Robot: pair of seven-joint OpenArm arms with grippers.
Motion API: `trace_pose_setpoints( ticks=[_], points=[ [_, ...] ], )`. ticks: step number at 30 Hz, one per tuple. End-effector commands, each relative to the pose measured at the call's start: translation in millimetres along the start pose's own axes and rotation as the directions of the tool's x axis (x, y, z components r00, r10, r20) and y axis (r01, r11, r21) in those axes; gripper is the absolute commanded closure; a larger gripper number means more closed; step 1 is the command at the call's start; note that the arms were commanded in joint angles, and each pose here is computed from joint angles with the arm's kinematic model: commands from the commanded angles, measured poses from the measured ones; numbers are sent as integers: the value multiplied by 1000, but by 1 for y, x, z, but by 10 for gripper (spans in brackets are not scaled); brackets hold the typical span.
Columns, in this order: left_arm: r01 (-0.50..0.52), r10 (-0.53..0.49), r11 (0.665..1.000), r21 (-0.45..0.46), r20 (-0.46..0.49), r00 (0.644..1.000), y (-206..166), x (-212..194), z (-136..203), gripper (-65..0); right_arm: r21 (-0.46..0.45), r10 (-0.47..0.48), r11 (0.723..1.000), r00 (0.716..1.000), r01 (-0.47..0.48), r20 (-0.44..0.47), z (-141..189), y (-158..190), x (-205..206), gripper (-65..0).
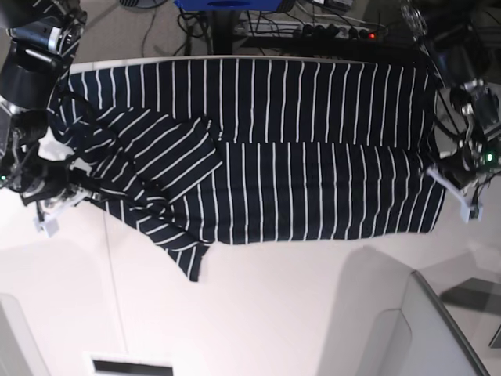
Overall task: Layout the t-shirt on the table in an organized manner, then fold the t-shirt properly
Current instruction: 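Lower the left gripper to the shirt's side edge and grasp it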
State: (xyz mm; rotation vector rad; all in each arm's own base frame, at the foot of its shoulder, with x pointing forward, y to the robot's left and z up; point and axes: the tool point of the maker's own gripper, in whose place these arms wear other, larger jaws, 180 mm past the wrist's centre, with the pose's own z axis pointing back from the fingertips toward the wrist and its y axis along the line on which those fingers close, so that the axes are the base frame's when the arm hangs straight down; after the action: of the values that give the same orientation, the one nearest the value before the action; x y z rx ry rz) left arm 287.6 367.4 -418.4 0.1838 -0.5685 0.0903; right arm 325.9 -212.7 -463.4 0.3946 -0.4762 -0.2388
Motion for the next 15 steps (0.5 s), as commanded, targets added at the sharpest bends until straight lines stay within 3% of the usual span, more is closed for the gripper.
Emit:
trace_pose_setpoints(
  ticks=[1,8,15],
  points=[
    [10,-11,1000,28,39,999,8,13,9,0,8,17,1000,998,-18,58,8,3,23,-3],
    [35,-34,999,20,-23,999,-1,-30,13,0,8,17,1000,998,-18,58,8,3,23,-3],
    [72,-71,997,36,-18,997,-4,-40,26,0,8,16,1000,998,-17,53,7,2,21,-3]
  ],
)
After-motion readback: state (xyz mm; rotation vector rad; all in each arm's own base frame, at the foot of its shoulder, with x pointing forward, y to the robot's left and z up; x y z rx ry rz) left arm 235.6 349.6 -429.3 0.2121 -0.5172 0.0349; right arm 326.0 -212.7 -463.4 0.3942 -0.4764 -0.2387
